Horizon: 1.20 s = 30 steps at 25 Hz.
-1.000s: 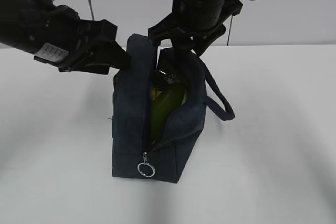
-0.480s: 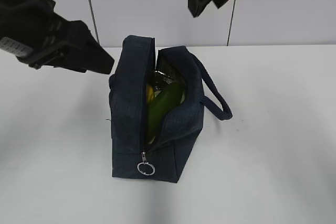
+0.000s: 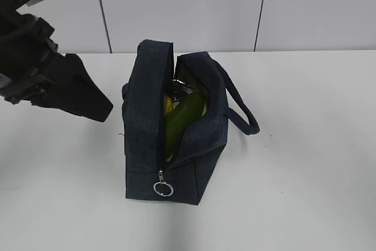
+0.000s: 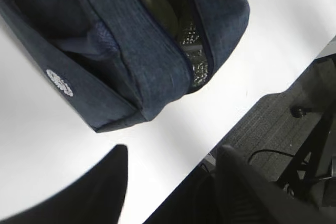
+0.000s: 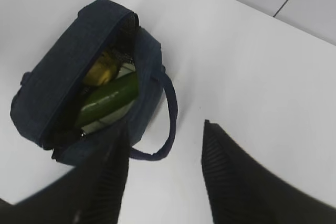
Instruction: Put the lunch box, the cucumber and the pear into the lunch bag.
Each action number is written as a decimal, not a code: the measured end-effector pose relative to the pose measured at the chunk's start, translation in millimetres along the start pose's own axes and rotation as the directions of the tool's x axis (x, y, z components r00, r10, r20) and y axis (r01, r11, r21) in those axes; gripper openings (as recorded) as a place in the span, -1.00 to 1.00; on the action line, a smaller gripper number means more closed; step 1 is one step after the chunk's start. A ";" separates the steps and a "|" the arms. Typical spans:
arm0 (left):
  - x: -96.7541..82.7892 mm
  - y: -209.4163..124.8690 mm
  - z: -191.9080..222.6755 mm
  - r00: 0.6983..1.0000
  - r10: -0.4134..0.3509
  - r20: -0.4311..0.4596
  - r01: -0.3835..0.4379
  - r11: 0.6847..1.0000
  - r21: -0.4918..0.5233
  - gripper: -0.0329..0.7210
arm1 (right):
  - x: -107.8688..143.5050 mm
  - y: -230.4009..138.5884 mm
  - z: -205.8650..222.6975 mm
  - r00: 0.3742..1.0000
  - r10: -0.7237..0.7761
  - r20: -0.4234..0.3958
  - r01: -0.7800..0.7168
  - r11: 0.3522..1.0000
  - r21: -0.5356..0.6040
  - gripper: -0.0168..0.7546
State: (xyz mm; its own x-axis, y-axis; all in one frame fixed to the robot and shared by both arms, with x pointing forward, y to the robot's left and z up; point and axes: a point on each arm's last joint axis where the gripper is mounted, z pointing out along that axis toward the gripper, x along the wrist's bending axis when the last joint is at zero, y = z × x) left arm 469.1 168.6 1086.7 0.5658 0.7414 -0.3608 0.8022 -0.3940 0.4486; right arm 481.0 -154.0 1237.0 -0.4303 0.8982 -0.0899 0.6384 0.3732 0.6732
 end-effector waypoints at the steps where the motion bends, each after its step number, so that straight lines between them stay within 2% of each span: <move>1: -0.8 -0.9 -1.3 1.000 0.002 0.001 -0.002 1.000 0.003 -0.04 | -0.6 -6.6 -4.4 1.000 0.001 -0.005 -0.001 1.000 0.003 0.00; 9: -3.3 -6.8 -7.4 1.000 0.025 -0.005 -0.024 0.999 0.037 -0.13 | -0.5 -73.6 -11.1 0.999 -0.025 -0.048 0.030 0.992 0.120 0.00; 16: 0.3 -20.3 -0.4 1.000 0.014 -0.015 -0.013 0.997 0.074 -0.13 | 1.4 -119.0 -12.3 0.995 -0.024 -0.094 0.031 0.997 0.070 0.00; 21: 5.6 -35.2 11.1 1.000 -0.012 -0.025 0.015 0.995 0.096 -0.14 | 2.0 -125.9 -6.8 0.995 -0.026 -0.094 0.034 0.995 0.090 0.00; 26: 2.0 -33.0 1.2 0.999 0.002 -0.045 -0.002 1.000 0.009 -0.14 | 3.8 -124.1 2.8 0.995 -0.027 -0.095 0.038 0.992 0.118 0.00; 30: 1.4 -31.6 -0.7 0.999 0.003 -0.050 -0.004 1.000 -0.018 -0.16 | 7.9 -122.6 12.4 0.993 -0.012 -0.119 0.030 0.988 0.152 0.00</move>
State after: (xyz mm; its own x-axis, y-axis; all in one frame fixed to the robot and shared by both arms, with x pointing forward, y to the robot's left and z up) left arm 444.5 182.6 1072.6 0.5583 0.7663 -0.3180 0.7963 -0.3874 0.4645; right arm 407.3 -189.7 1144.7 -0.5109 0.8596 -0.0103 0.7146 0.4313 0.5508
